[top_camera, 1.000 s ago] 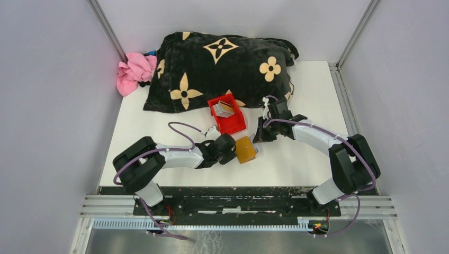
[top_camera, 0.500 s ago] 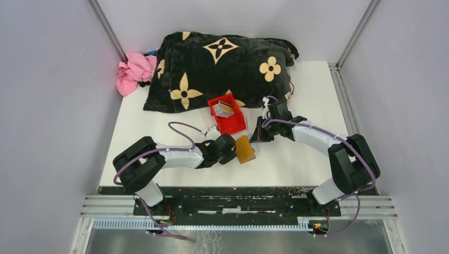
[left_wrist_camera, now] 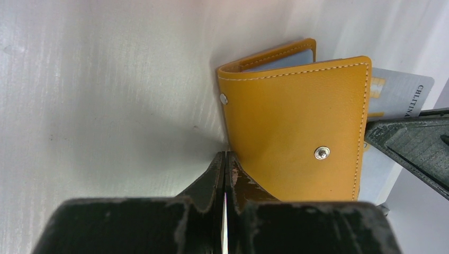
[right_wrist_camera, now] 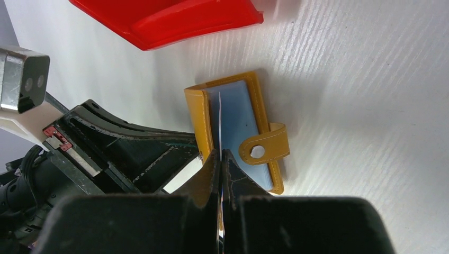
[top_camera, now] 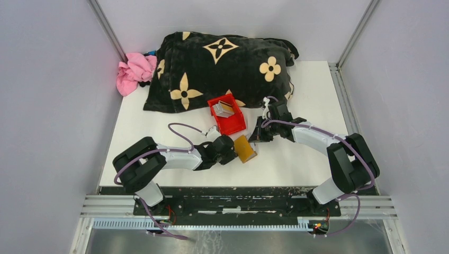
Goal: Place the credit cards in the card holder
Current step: Open the card holder at the center of the board.
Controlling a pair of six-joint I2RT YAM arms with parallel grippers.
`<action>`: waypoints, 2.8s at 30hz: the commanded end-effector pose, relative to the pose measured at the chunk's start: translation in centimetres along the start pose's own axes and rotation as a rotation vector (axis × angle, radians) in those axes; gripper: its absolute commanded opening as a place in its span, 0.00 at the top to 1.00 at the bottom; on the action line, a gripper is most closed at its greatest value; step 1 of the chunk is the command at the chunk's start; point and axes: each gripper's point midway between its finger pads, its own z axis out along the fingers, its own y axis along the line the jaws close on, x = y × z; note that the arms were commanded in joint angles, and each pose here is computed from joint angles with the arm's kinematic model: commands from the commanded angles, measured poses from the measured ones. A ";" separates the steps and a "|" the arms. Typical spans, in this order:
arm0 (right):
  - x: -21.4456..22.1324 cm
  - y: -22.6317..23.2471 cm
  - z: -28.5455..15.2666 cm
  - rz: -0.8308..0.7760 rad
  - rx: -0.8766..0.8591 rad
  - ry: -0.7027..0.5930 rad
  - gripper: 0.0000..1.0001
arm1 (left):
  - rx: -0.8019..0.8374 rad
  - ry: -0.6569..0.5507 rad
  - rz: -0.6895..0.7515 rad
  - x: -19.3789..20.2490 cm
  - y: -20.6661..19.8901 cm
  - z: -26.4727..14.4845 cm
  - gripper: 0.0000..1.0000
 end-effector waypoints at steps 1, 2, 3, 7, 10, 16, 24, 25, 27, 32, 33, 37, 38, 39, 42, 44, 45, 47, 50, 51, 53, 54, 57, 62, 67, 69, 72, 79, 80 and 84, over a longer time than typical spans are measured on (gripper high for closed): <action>-0.7 2.0 -0.3 -0.023 -0.057 -0.023 0.99 | -0.248 0.117 0.170 2.9 8.8 0.2 0.97; -0.7 2.1 -0.4 -0.024 -0.058 -0.024 0.99 | -0.251 0.120 0.175 2.9 8.9 0.3 0.97; -0.7 2.2 -0.5 -0.025 -0.060 -0.026 0.99 | -0.253 0.121 0.176 2.9 8.8 0.4 0.97; -0.7 2.7 -1.1 -0.032 -0.066 -0.037 0.99 | -0.260 0.128 0.189 3.0 8.9 0.6 0.97; -0.8 3.1 -1.3 -0.034 -0.073 -0.043 0.99 | -0.265 0.129 0.195 3.1 9.0 0.8 0.97; -0.7 3.9 -1.4 -0.046 -0.081 -0.044 0.99 | -0.275 0.126 0.199 2.8 9.3 0.8 0.97; 0.1 4.3 -1.1 -0.068 -0.066 -0.034 0.99 | -0.278 0.128 0.201 2.5 9.8 1.1 0.97; 0.1 4.3 -1.1 -0.070 -0.063 -0.034 0.99 | -0.276 0.129 0.203 2.5 9.9 1.2 0.97; 0.3 4.4 -1.0 -0.078 -0.060 -0.033 0.99 | -0.271 0.133 0.207 2.6 10.0 1.3 0.97; 0.7 4.8 -0.5 -0.107 -0.041 -0.023 0.99 | -0.260 0.138 0.220 2.5 10.4 1.4 0.97; 0.8 4.9 -0.4 -0.114 -0.036 -0.021 0.99 | -0.261 0.141 0.223 2.5 10.5 1.4 0.97; 1.4 4.9 0.1 -0.150 -0.009 -0.014 0.99 | -0.278 0.150 0.236 2.4 11.2 1.5 0.97; 1.4 5.0 0.2 -0.158 -0.004 -0.012 0.99 | -0.284 0.155 0.237 2.4 11.4 1.4 0.97; 1.5 5.0 0.4 -0.166 0.001 -0.010 0.99 | -0.294 0.161 0.237 2.5 11.6 1.3 0.97; 1.8 4.9 0.8 -0.197 0.026 -0.002 0.99 | -0.344 0.185 0.228 2.6 12.3 0.6 0.97; 2.0 4.9 1.2 -0.216 0.041 0.004 0.99 | -0.369 0.199 0.218 2.7 12.6 0.0 0.97; 2.2 4.8 1.3 -0.224 0.049 0.005 0.99 | -0.384 0.202 0.210 2.7 12.8 -0.5 0.97; 2.6 4.9 1.7 -0.245 0.061 0.011 0.99 | -0.407 0.200 0.195 2.5 13.2 -1.3 0.97; 3.1 4.9 2.0 -0.276 0.083 0.014 0.99 | -0.450 0.197 0.182 2.3 13.9 -2.4 0.97; 3.3 4.9 2.2 -0.285 0.089 0.016 0.99 | -0.463 0.198 0.181 2.2 13.9 -2.7 0.97; 3.7 4.7 2.4 -0.298 0.103 0.021 0.99 | -0.484 0.204 0.179 2.2 14.1 -3.4 0.97; 3.8 4.7 2.5 -0.305 0.108 0.021 0.99 | -0.490 0.205 0.180 2.1 14.1 -3.7 0.97; 4.1 4.7 2.8 -0.326 0.125 0.021 0.99 | -0.504 0.201 0.181 2.0 14.0 -4.5 0.96; 4.6 5.0 3.1 -0.382 0.163 0.017 0.99 | -0.516 0.179 0.170 1.3 13.7 -6.1 0.95; 5.3 5.2 3.4 -0.428 0.201 0.015 0.99 | -0.498 0.123 0.143 0.0 12.7 -8.1 0.94; 5.4 5.3 3.5 -0.445 0.217 0.010 0.99 | -0.468 0.087 0.122 -0.8 12.0 -8.8 0.93; 5.5 5.5 3.6 -0.467 0.239 0.006 0.99 | -0.393 0.022 0.084 -2.3 9.9 -9.6 0.92; 5.8 6.0 3.8 -0.522 0.298 -0.008 0.99 | -0.158 -0.141 0.011 -6.2 3.5 -11.0 0.90; 5.9 6.1 3.9 -0.530 0.308 -0.008 0.99 | -0.134 -0.167 -0.007 -6.8 2.8 -11.3 0.89; 6.4 5.9 4.0 -0.561 0.350 -0.012 0.99 | -0.053 -0.264 -0.103 -8.8 1.1 -12.3 0.87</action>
